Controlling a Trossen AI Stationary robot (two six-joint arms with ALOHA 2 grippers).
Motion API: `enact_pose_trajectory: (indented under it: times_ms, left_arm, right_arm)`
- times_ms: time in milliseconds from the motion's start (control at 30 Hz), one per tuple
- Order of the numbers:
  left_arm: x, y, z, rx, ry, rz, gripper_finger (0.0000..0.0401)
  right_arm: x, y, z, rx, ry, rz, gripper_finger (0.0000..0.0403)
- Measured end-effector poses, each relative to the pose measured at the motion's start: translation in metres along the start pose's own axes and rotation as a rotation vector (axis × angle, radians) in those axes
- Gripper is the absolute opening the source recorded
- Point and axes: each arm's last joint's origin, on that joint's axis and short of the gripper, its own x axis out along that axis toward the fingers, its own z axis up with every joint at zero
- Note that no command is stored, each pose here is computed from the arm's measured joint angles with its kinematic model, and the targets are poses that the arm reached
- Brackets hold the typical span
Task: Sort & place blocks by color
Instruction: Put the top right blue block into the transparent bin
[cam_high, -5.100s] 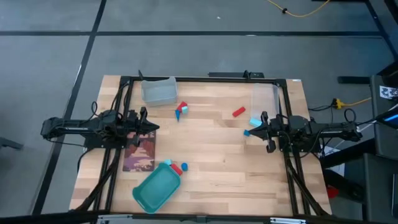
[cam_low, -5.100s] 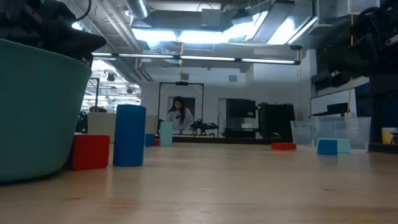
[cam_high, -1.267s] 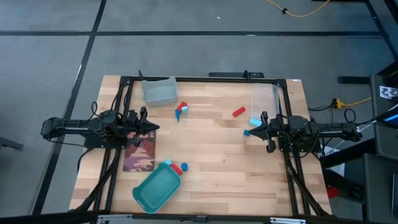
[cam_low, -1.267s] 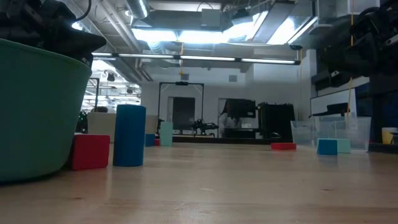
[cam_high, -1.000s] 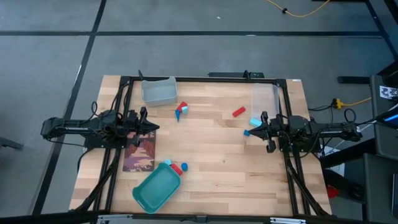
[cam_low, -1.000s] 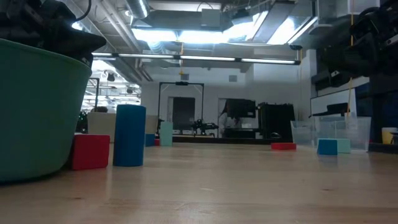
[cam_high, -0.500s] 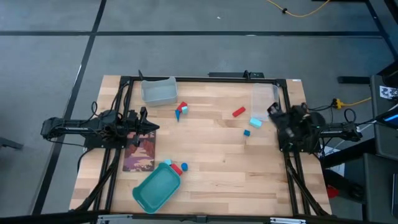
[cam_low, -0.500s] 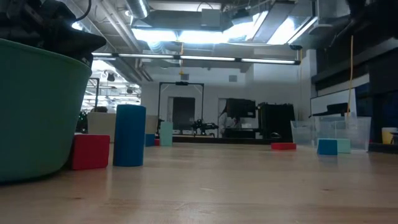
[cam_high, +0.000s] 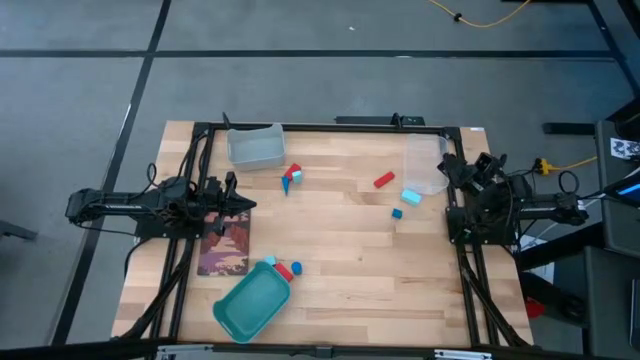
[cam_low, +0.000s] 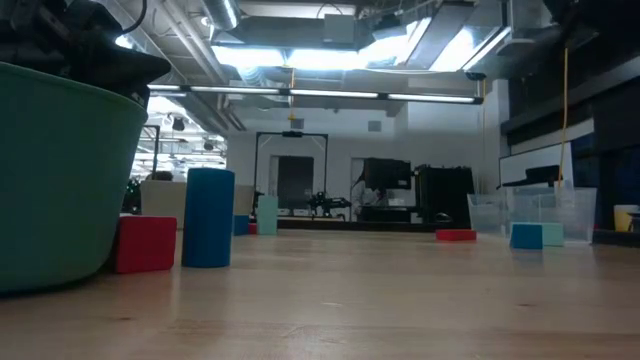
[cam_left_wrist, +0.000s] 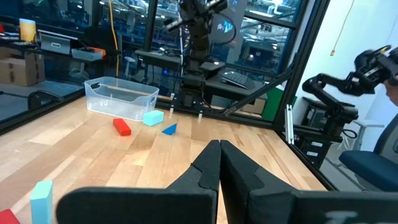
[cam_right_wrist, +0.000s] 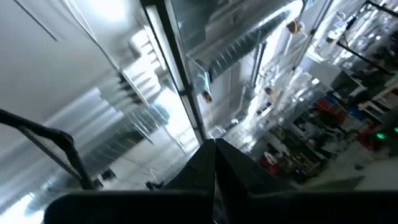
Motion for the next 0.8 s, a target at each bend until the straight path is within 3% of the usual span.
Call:
enact_pose_trajectory:
  times_ms: [167,500,600,800]
  left_arm:
    - [0.000,0.000,0.000,0.000,0.000,0.000,0.0000]
    - [0.000,0.000,0.000,0.000,0.000,0.000,0.0000]
    - [0.000,0.000,0.000,0.000,-0.001,-0.001,0.0000]
    - [0.000,0.000,0.000,0.000,-0.001,0.000,0.0000]
  right_arm:
    - [0.035,0.019,0.003,-0.024,0.192,-0.122,0.0058]
    - [0.070,0.052,0.015,0.035,0.767,-0.434,0.0220]
    - [0.071,0.054,0.016,0.082,0.883,-0.623,0.0243]
    - [0.071,0.043,-0.004,0.177,1.077,-0.976,0.0247]
